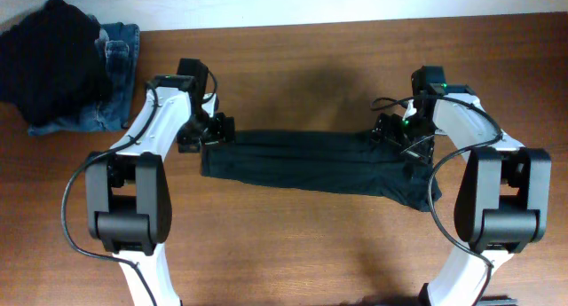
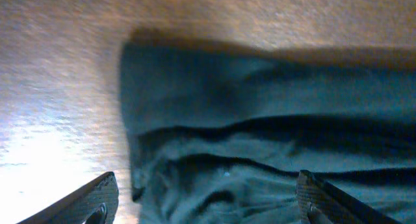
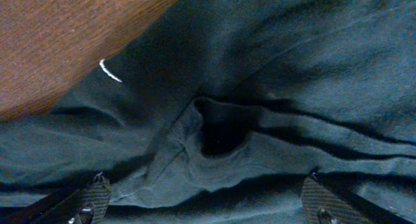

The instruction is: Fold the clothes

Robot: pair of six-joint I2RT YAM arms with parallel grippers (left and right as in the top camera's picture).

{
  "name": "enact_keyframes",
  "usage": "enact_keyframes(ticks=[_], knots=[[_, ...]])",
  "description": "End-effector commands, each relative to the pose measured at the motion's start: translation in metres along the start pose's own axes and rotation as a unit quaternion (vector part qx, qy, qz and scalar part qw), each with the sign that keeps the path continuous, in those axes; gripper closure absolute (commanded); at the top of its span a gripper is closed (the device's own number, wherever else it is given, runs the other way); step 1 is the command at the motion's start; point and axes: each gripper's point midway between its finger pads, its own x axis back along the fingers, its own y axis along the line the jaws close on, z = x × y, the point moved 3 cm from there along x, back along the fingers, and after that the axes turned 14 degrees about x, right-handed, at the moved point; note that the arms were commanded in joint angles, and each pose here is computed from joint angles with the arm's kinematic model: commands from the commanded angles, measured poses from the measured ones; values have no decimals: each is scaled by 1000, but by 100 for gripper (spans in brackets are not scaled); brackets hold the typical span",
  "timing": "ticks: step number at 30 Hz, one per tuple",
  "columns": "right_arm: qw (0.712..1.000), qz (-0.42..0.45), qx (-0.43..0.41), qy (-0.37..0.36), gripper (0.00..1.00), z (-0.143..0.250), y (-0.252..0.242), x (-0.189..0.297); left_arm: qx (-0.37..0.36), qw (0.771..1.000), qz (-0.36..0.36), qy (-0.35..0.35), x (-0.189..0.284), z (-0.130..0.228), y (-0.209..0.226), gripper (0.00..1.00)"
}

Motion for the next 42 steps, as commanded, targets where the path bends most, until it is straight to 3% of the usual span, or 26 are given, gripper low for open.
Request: enact_keyframes(ticks=[1, 10, 19, 29, 42], knots=[[1000, -8, -2, 6, 1, 2, 3, -5, 8, 1000, 7, 5, -4, -6, 17, 13], [1000, -9, -1, 0, 1, 0, 3, -5, -1, 997, 73, 13, 2, -13, 23, 13], [1000, -11, -1, -1, 1, -1, 4, -5, -2, 997, 71, 17, -2, -13, 23, 13], [1000, -11, -1, 0, 1, 0, 4, -5, 4, 993, 95, 75, -39, -4, 21, 13], [1000, -11, -1, -1, 1, -1, 4, -5, 2, 983, 127, 134, -49, 18, 15, 13]])
